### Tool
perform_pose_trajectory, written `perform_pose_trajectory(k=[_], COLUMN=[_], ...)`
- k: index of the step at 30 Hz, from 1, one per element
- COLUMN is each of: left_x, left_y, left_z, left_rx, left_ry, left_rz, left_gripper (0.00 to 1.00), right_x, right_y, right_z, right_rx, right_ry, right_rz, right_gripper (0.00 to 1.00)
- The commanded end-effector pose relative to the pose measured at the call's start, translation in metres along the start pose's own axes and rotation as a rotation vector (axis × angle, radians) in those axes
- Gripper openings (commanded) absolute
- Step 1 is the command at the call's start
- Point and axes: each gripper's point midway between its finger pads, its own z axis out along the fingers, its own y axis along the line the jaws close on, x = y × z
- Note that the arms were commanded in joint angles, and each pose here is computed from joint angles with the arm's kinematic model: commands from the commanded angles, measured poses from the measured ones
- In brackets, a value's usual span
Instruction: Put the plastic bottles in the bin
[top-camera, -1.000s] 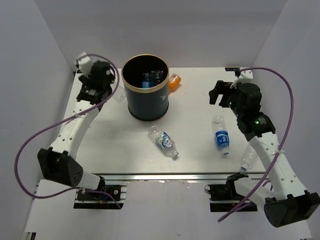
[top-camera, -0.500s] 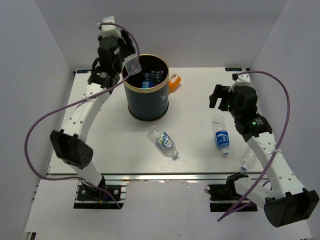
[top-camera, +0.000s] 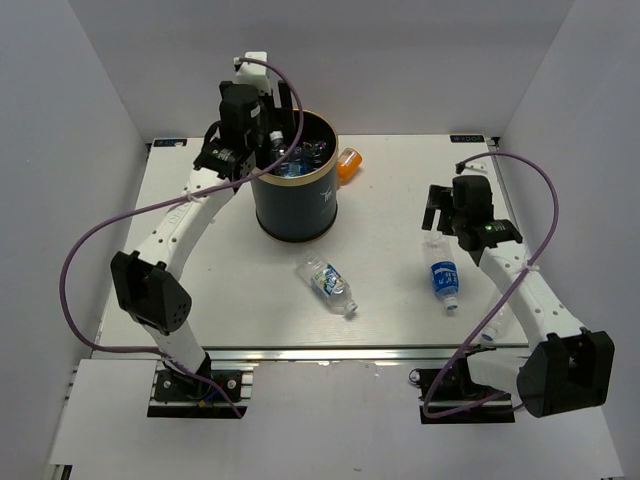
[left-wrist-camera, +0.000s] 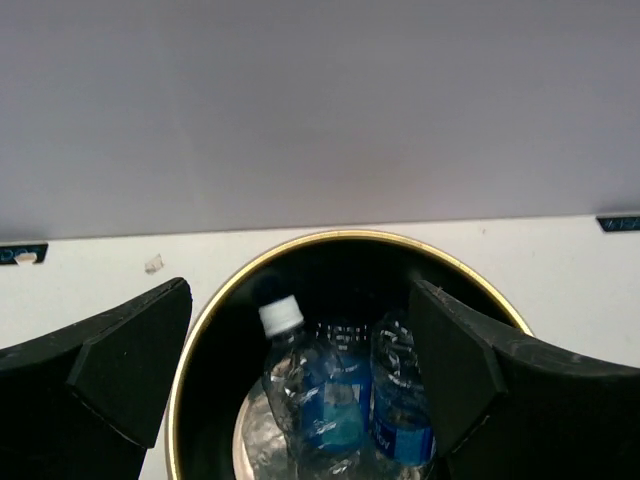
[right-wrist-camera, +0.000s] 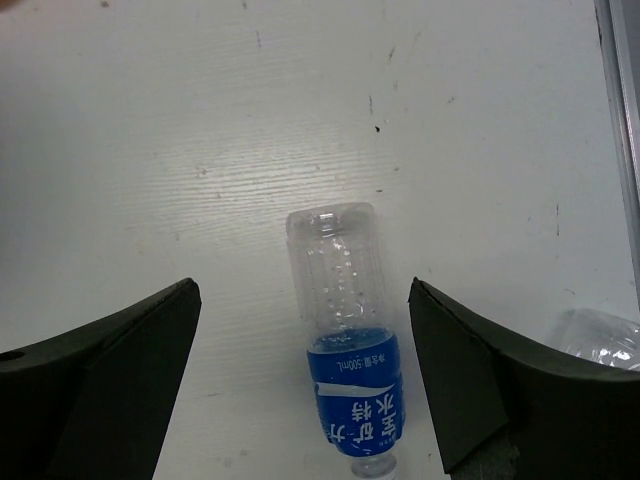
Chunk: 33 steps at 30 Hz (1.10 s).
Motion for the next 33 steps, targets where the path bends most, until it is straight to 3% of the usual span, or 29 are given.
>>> perform_pose_trajectory(k=[1,5,9,13,20,24,26,28,29,33], left_x=[-0.076,-0.094,-0.079,-0.037,0.091,0.103,0.105,0.109,0.111,0.13], left_y=[0.007,0.023,0.06,0.095,0.124,0.13,0.134,0.135,0.134,0.137], left_z=[-0.036,-0.052,-0.076,-0.103,-0.136,-0.158,-0.165,-0.175,-0.178,-0.193], left_rx=[0.0,-0.074,-0.257,-0.367,-0.427,-0.449,-0.47,-0.476,-0.475,-0.483], left_ry=[-0.148,-0.157,-0.117,-0.056,0.166,0.147,0.15,0.163,0.167,0.182], left_rz=[-0.041,-0.073,-0.113,-0.188,-0.346,-0.414,-0.421,-0.439,-0.457,-0.479], left_gripper=[0.98,0.98,0.98,0.98,0.98,0.98,0.98,0.98,0.98,0.98], right_x=[0.007,0.025,0.046,0.068,0.113,0.114,0.09,0.056,0.02,-0.087], right_y=[-0.01,-0.014,-0.013,-0.01,-0.016,-0.014,-0.01,-0.002,0.009,0.066], right_z=[0.005,0.019,0.033,0.043,0.055,0.069,0.074,0.076,0.071,0.033], right_rx=[0.043,0.047,0.035,0.029,0.07,0.075,0.067,0.023,-0.036,-0.327], right_ry=[0.03,0.099,0.178,0.264,0.352,0.362,0.303,0.206,0.123,-0.104], right_rz=[0.025,0.037,0.049,0.055,0.072,0.088,0.083,0.08,0.07,0.022], right_gripper=[0.89,0.9,0.89,0.89,0.89,0.79,0.73,0.57,0.39,0.26])
